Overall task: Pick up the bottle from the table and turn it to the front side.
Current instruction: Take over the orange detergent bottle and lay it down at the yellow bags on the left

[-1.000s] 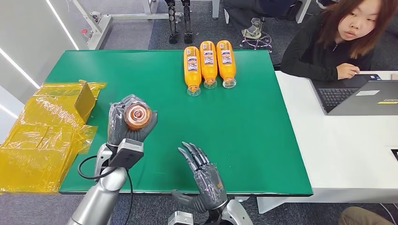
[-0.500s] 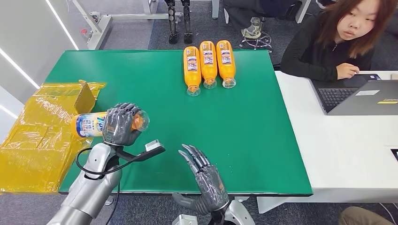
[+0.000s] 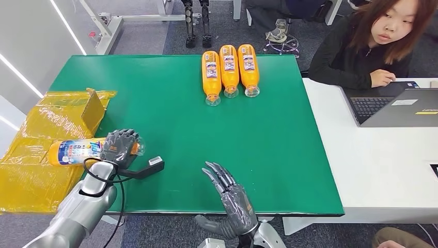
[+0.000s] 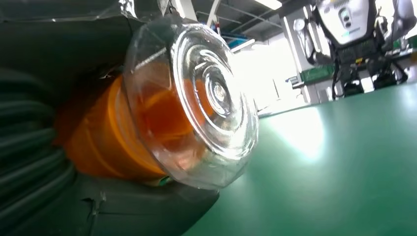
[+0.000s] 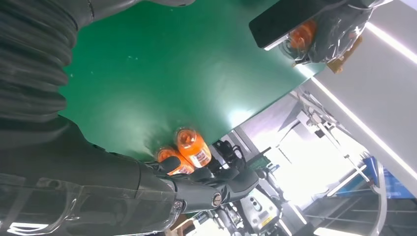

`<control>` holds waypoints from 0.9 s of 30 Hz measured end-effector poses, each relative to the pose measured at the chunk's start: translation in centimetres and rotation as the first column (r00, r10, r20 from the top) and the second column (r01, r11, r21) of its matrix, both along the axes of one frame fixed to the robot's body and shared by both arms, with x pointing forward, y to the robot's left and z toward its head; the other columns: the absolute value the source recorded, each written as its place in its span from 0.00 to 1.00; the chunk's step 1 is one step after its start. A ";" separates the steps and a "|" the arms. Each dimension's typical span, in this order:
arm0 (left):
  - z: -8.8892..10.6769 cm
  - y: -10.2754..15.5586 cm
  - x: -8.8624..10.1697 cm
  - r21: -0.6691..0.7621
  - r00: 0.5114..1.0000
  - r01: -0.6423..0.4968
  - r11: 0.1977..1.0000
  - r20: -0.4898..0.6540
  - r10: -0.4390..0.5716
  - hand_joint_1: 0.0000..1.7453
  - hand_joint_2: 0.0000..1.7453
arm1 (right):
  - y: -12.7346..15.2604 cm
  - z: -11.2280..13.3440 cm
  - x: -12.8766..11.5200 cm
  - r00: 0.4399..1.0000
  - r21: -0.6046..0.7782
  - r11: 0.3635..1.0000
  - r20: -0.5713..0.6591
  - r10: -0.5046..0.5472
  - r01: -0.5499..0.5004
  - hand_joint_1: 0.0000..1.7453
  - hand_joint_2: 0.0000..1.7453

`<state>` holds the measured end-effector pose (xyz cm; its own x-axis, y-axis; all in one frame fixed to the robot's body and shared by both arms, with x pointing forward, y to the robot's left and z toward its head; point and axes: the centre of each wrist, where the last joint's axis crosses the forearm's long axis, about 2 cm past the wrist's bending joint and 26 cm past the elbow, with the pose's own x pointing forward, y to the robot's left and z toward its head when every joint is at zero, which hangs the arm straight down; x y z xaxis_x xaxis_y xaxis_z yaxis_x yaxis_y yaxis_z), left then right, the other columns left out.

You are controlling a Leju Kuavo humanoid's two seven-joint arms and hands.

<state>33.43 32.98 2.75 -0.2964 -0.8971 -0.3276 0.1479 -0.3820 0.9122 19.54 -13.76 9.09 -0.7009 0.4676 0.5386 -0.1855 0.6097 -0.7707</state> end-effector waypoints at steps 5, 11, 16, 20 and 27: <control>-0.2 1.4 -0.1 0.044 0.999 -0.023 0.999 -0.033 0.025 0.00 1.00 | -0.5 -0.4 -0.8 1.000 -0.004 1.000 -0.013 0.000 -0.001 0.00 1.00; -0.2 2.3 -0.2 0.074 0.998 -0.047 0.996 -0.046 0.051 0.00 1.00 | -0.8 -0.6 -1.0 1.000 -0.011 1.000 -0.015 0.005 -0.005 0.00 1.00; -0.2 2.6 -0.2 0.079 0.997 -0.050 0.996 -0.047 0.054 0.00 1.00 | -0.8 -0.5 -0.7 1.000 -0.009 1.000 -0.007 0.011 -0.011 0.00 1.00; -0.1 2.6 -0.1 0.079 0.997 -0.053 0.995 -0.051 0.057 0.00 1.00 | -0.9 -0.6 -0.5 1.000 -0.002 1.000 -0.010 0.012 -0.012 0.00 1.00; 0.3 2.3 0.2 -0.010 0.999 0.005 1.000 -0.036 -0.005 0.00 1.00 | -1.0 -1.1 -0.5 1.000 -0.009 1.000 -0.011 -0.004 0.004 0.00 1.00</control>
<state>33.65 35.33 3.06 -0.3126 -0.8987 -0.3075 0.1789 -0.3736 0.9102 19.01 -14.78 7.97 -0.6931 0.4750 0.5422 -0.1919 0.6034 -0.7740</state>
